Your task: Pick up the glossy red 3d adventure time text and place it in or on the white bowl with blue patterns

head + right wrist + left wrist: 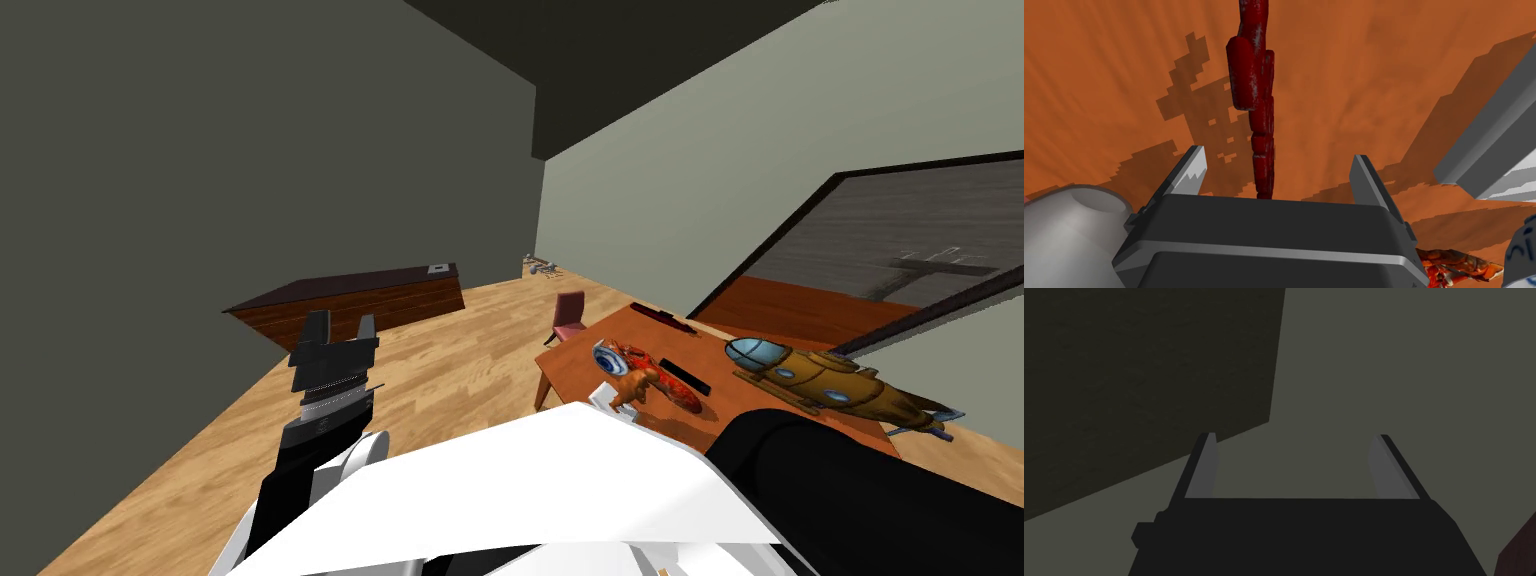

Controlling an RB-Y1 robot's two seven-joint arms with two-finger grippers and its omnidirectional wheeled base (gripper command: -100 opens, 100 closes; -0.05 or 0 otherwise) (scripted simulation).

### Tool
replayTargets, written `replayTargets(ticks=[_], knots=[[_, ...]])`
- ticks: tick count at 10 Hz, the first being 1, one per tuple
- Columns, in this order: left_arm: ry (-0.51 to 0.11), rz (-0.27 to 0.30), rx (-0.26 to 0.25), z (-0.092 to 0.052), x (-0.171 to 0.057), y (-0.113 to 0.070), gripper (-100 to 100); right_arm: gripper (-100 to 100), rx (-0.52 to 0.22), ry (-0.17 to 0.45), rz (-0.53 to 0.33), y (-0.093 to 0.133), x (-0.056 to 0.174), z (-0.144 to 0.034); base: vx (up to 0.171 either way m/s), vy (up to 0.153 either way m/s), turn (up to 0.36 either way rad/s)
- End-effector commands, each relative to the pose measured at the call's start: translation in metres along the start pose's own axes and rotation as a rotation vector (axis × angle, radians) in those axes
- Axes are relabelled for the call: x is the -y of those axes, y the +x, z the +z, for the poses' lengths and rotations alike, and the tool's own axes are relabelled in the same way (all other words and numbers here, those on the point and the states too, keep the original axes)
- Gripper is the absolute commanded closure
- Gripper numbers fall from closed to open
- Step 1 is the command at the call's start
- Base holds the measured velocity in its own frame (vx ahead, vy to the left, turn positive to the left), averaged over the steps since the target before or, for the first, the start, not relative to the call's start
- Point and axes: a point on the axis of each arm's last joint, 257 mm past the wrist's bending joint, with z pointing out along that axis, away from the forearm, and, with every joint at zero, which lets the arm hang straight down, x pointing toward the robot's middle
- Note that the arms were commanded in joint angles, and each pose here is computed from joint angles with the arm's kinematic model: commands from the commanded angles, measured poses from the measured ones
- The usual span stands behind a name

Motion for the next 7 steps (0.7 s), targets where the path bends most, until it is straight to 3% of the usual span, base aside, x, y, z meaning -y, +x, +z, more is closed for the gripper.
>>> replayTargets(ticks=[1,3,4,6,7], knots=[[0.0,0.0,0.0,0.0,0.0,0.0,0,-100,0.009,0.015,0.061,-0.006,-0.007,0.01,-0.274,-0.054,0.393],[0.0,0.0,0.0,0.0,0.0,0.0,0,-100,0.021,0.021,0.061,-0.017,-0.017,0.013,-0.195,-0.004,0.121],[0.0,0.0,0.0,0.0,0.0,0.0,0,-100,0.02,0.05,0.116,-0.019,-0.016,0.018,-0.185,-0.056,0.311],[0.0,0.0,0.0,0.0,0.0,0.0,0,-100,0.036,0.035,0.117,-0.03,-0.032,0.02,-0.159,-0.027,0.157],[0.0,0.0,0.0,0.0,0.0,0.0,0,-100,0.039,0.059,0.176,-0.035,-0.033,0.025,-0.206,-0.017,0.391]])
